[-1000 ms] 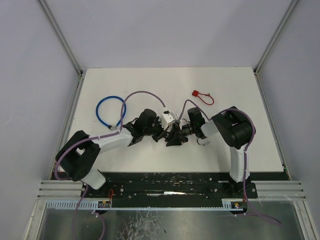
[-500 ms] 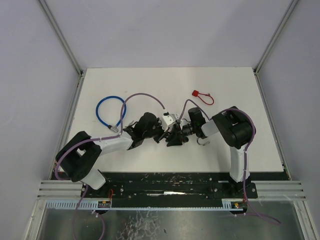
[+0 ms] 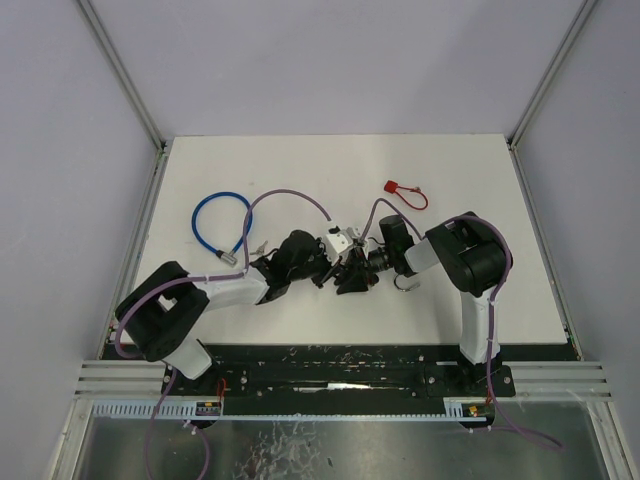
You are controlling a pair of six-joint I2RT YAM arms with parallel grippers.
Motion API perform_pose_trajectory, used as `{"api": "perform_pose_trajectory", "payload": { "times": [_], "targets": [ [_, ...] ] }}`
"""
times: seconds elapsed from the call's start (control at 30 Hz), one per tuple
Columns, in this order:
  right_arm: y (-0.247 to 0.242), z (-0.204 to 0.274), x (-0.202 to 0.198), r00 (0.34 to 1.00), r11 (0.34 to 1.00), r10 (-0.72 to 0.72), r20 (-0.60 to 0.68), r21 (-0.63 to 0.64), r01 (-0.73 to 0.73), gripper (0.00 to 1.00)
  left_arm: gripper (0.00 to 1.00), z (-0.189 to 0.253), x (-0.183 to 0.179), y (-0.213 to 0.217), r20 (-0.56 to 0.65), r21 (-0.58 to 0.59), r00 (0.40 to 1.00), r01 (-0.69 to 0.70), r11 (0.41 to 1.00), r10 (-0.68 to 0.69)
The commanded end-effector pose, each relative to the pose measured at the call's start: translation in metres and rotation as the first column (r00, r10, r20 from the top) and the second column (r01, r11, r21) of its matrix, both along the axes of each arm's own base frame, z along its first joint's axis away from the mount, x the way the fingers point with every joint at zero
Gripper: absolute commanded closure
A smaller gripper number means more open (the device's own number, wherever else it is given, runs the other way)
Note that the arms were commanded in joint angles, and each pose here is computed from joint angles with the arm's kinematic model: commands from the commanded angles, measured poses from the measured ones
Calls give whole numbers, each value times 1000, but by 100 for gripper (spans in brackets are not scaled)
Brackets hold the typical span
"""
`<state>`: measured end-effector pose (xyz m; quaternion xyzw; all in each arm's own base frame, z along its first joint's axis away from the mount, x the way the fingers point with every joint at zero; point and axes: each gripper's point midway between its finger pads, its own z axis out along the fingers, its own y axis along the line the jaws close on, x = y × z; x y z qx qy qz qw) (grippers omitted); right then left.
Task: Lock with the key
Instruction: Lock the lock.
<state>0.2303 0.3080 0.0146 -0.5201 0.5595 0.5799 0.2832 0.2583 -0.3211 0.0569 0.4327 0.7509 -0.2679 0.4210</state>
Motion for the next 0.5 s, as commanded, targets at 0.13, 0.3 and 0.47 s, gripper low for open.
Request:
{"api": "perform_pose_trajectory", "payload": {
  "times": [0.13, 0.3, 0.47],
  "targets": [
    [39, -61, -24, 994, 983, -2, 105, -185, 22, 100, 99, -66, -208, -35, -482, -130, 705, 529, 838, -520],
    [42, -65, -18, 996, 977, -39, 82, -206, 55, 100, 99, -69, -220, -33, -500, -126, 688, 542, 831, -525],
    [44, -64, -13, 994, 975, -69, 87, -206, 85, 100, 99, -74, -230, -37, -508, -102, 688, 550, 829, -519]
  ]
}}
